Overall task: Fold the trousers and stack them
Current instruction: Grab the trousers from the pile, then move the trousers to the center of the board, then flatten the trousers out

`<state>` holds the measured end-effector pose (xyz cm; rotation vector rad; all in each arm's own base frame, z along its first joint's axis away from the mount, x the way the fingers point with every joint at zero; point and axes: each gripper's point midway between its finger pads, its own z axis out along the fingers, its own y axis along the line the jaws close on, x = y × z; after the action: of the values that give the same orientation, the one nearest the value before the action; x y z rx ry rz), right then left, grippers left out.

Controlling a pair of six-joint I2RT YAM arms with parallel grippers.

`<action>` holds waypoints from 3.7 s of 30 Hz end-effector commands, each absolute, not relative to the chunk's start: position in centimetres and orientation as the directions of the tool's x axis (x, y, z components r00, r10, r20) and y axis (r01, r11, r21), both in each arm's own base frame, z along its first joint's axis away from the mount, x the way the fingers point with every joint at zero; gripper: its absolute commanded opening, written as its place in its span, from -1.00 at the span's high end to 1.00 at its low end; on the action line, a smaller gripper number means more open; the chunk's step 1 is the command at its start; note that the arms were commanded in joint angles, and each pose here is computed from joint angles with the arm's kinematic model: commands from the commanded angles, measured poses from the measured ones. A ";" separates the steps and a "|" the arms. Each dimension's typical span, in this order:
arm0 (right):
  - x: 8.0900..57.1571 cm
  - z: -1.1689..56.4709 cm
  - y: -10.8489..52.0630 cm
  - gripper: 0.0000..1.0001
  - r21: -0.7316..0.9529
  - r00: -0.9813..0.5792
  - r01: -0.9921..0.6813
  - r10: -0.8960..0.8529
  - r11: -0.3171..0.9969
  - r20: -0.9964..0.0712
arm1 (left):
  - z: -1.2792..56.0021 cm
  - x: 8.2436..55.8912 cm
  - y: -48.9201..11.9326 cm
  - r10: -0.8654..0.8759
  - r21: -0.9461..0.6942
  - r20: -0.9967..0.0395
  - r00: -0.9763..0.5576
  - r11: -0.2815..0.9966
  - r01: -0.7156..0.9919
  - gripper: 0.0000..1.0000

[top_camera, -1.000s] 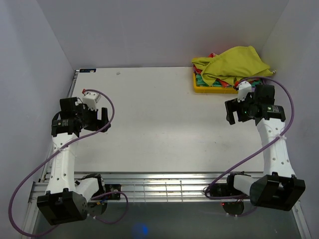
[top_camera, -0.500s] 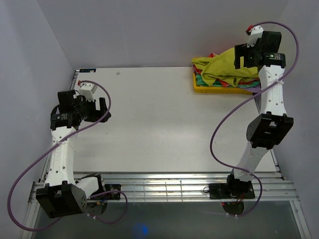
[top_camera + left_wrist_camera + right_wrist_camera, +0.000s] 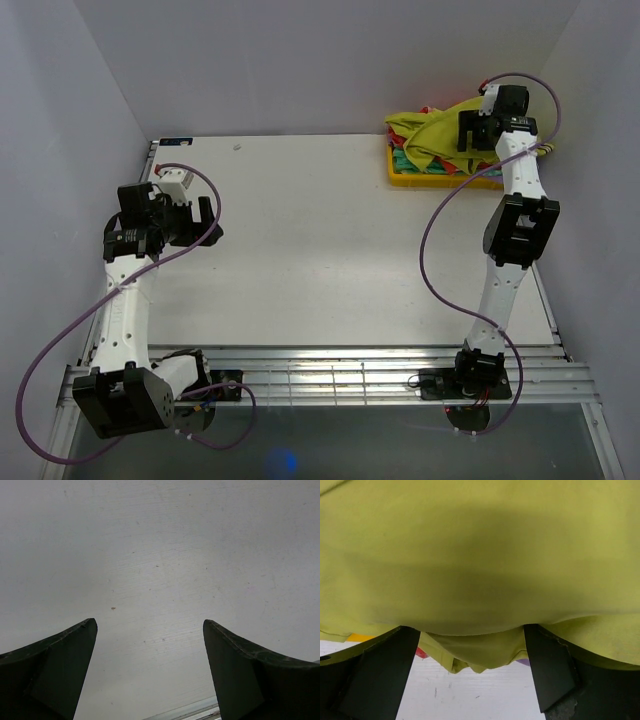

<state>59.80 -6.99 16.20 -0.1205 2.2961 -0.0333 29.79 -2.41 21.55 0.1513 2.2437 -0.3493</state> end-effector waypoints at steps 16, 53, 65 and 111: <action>60.4 36.7 -3.2 0.85 -0.063 -0.139 -0.214 -0.094 0.975 -0.986 | 23.1 31.5 -2.3 -0.051 -0.228 -0.767 -0.640 0.954 0.196 -0.96; 36.3 31.2 24.6 0.83 0.196 -0.300 -0.687 -0.027 0.700 -0.954 | 27.3 31.8 -3.8 -0.031 -0.246 -0.810 -0.586 0.924 0.291 -0.96; 36.4 23.6 17.7 -0.89 0.135 -0.477 -0.656 -0.270 0.742 -0.837 | 24.6 28.6 -8.0 0.229 -0.300 -0.769 -0.597 0.696 0.652 -0.96; 34.5 13.7 9.4 -0.74 0.435 -0.775 -0.401 -0.046 0.806 -0.630 | 20.8 11.7 -38.5 0.709 0.178 -0.683 0.175 -0.071 0.982 1.00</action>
<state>34.61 9.27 11.75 -0.2823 2.4321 0.7570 10.77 -35.40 8.52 2.1509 1.7097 -0.2991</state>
